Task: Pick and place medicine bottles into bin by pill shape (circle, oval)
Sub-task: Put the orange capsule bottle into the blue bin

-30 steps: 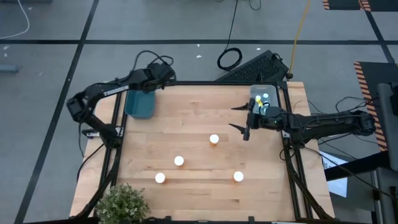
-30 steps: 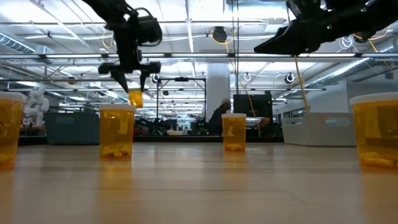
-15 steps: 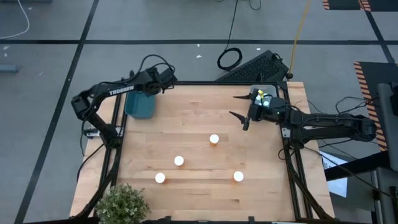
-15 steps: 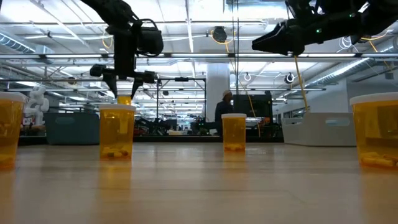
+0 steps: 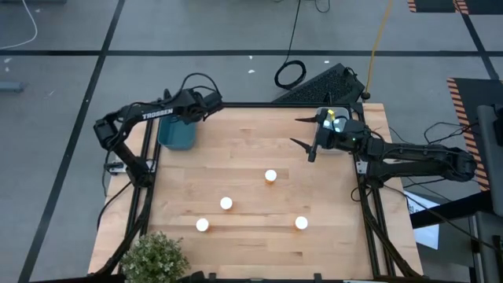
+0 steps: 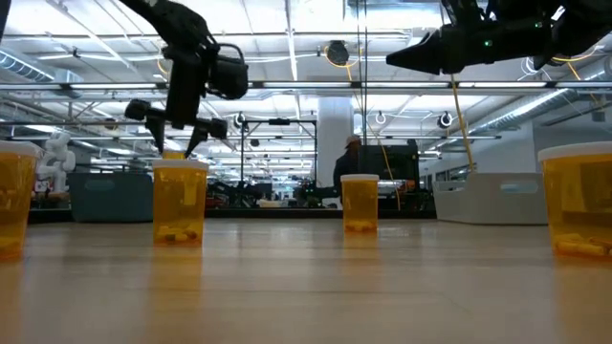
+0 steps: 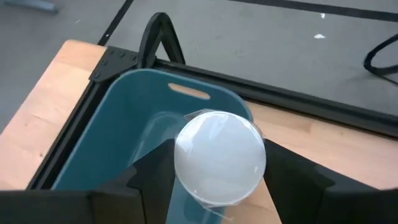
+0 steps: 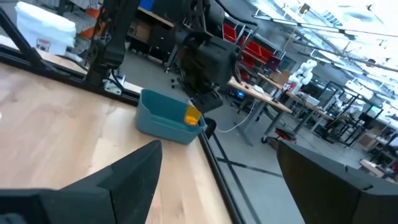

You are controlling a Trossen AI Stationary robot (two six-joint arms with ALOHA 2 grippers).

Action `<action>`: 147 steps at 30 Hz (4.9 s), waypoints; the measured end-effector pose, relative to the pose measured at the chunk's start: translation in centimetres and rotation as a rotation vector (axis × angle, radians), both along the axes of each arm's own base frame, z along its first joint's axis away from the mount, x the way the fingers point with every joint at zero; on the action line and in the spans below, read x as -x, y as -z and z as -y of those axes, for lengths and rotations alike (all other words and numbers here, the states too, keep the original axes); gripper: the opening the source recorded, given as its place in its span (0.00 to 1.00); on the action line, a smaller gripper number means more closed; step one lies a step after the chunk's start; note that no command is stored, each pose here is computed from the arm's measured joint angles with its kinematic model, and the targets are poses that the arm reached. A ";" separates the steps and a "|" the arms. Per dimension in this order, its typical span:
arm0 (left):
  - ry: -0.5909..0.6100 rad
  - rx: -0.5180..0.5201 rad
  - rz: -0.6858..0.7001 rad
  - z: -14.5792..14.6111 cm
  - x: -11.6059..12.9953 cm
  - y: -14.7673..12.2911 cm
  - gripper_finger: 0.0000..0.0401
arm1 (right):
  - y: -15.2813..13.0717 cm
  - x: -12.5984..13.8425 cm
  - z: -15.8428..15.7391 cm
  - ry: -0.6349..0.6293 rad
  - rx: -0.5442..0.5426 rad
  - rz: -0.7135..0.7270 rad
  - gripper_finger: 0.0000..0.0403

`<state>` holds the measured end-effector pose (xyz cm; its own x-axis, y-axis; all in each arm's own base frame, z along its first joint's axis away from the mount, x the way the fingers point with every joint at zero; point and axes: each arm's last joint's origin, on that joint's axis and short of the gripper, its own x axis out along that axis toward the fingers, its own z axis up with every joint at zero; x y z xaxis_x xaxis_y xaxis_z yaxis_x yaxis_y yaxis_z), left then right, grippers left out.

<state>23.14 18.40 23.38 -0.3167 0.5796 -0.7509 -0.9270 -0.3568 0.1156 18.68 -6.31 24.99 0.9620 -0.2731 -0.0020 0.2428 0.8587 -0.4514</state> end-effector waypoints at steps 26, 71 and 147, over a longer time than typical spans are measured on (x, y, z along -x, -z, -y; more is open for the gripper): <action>0.008 0.021 -0.070 -1.2 0.1 2.5 0.56 | 0.0 0.0 0.0 0.000 -0.014 0.003 0.78; 0.026 0.053 -0.027 -4.8 0.5 5.6 0.56 | 0.1 0.0 0.0 0.000 -0.016 -0.004 0.78; 1.693 0.044 0.064 20.0 -17.5 -0.5 0.96 | 3.2 -0.1 -1.8 -0.028 -0.404 -0.240 0.78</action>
<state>40.64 -1.62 23.88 0.6203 0.1920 -0.7605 -0.2414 0.9693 0.0478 18.77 -4.53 21.80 0.9284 -0.1786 -0.3258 0.1469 0.9819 -0.1197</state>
